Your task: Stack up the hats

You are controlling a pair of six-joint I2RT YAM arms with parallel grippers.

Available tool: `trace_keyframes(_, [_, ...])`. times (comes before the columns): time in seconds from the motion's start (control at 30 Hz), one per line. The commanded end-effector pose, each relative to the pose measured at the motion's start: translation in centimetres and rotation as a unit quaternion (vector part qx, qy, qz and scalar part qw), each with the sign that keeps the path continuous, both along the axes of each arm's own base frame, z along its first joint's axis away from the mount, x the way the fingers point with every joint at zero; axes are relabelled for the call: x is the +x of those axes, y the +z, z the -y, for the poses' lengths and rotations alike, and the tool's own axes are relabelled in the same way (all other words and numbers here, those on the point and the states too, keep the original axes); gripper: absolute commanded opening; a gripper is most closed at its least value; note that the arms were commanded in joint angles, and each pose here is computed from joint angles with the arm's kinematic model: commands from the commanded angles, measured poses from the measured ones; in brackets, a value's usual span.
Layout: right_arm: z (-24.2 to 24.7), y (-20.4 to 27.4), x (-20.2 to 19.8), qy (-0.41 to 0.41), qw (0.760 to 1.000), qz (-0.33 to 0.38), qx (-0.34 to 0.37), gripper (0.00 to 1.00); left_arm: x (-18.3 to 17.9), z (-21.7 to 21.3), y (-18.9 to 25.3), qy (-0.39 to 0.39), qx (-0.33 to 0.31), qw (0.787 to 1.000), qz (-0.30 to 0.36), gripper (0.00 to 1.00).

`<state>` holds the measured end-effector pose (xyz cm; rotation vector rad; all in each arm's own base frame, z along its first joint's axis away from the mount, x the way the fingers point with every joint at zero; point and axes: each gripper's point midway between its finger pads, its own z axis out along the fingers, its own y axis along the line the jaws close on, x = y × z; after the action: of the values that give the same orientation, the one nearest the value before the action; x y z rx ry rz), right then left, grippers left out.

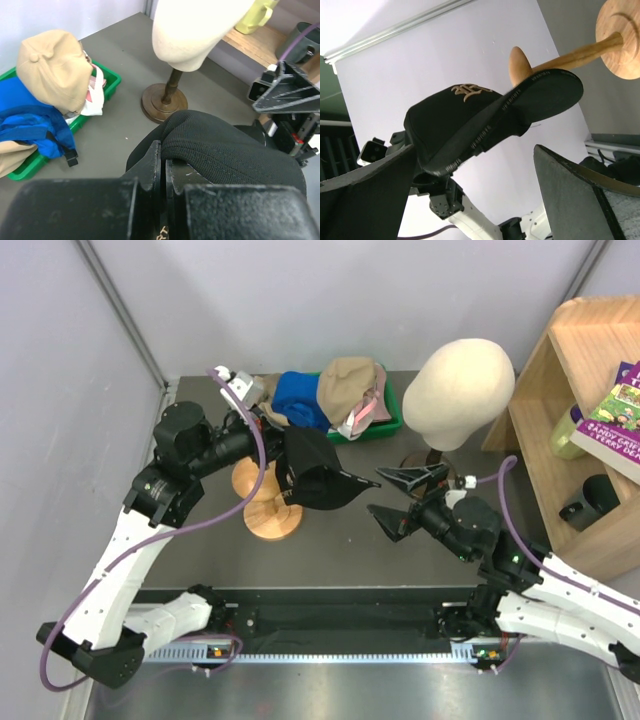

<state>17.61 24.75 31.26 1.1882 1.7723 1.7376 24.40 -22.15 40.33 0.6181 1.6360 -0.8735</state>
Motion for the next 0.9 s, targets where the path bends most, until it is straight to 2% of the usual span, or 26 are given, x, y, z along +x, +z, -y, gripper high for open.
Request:
trace_keyframes(0.0, [-1.3,1.3,0.4,0.004,0.999,0.006,0.040,0.98,-1.3,0.6,2.6,-0.035,-0.028,0.998,0.040,0.00])
trace_keyframes(0.13, [-2.9,0.7,0.7,0.017,0.999,0.004,0.041,0.93,-2.0,1.1,2.4,-0.061,-0.031,0.997,0.038,0.00])
trace_keyframes(0.23, [-3.2,1.7,0.8,0.019,0.998,0.017,0.064,0.78,-2.7,1.1,2.6,-0.070,-0.037,0.996,0.041,0.00])
trace_keyframes(0.27, [-3.2,1.7,0.9,0.017,0.998,0.018,0.065,0.67,-2.7,1.0,2.7,-0.068,-0.036,0.996,0.044,0.00])
trace_keyframes(0.33, [-2.9,1.8,1.0,0.010,0.998,0.025,0.064,0.53,-2.9,0.7,2.5,-0.063,-0.034,0.996,0.045,0.00])
trace_keyframes(0.37, [-2.7,1.8,1.0,0.008,0.998,0.027,0.063,0.38,-2.8,0.5,2.3,-0.056,-0.030,0.997,0.041,0.00])
trace_keyframes(0.43, [-2.2,1.9,1.0,0.002,0.998,0.031,0.062,0.24,-2.9,0.2,2.0,-0.045,-0.028,0.998,0.038,0.01])
trace_keyframes(0.47, [-2.1,1.7,1.1,-0.002,0.998,0.032,0.058,0.11,-2.5,-0.2,1.8,-0.028,-0.026,0.999,0.034,0.06])
trace_keyframes(0.5, [-1.9,1.7,1.1,-0.005,0.998,0.034,0.057,0.04,-2.4,-0.5,1.5,-0.017,-0.022,0.999,0.027,0.32])
trace_keyframes(0.53, [-1.4,2.0,1.1,-0.013,0.998,0.039,0.057,0.00,-2.4,-0.9,1.4,-0.007,-0.018,0.999,0.027,0.47])
trace_keyframes(0.63, [0.2,3.1,1.3,-0.040,0.996,0.065,0.049,0.00,-1.3,-3.1,0.9,0.061,0.017,0.997,0.034,0.78])
trace_keyframes(0.67, [0.6,3.4,1.3,-0.047,0.995,0.075,0.044,0.00,-1.0,-3.9,0.8,0.083,0.027,0.996,0.036,0.83])
trace_keyframes(0.7, [1.4,4.6,1.2,-0.055,0.993,0.090,0.049,0.00,-0.2,-5.9,0.5,0.144,0.047,0.988,0.029,0.86])
trace_keyframes(0.77, [2.8,4.7,1.5,-0.082,0.990,0.116,0.002,0.00,0.8,-8.4,0.3,0.213,0.075,0.974,0.030,0.97])
trace_keyframes(0.8, [3.7,6.3,1.3,-0.091,0.987,0.133,-0.003,0.00,2.2,-11.7,0.6,0.309,0.094,0.946,0.031,0.99])
trace_keyframes(0.87, [5.2,6.5,1.7,-0.118,0.979,0.156,-0.060,0.00,2.8,-15.2,0.2,0.402,0.114,0.908,0.015,0.99])
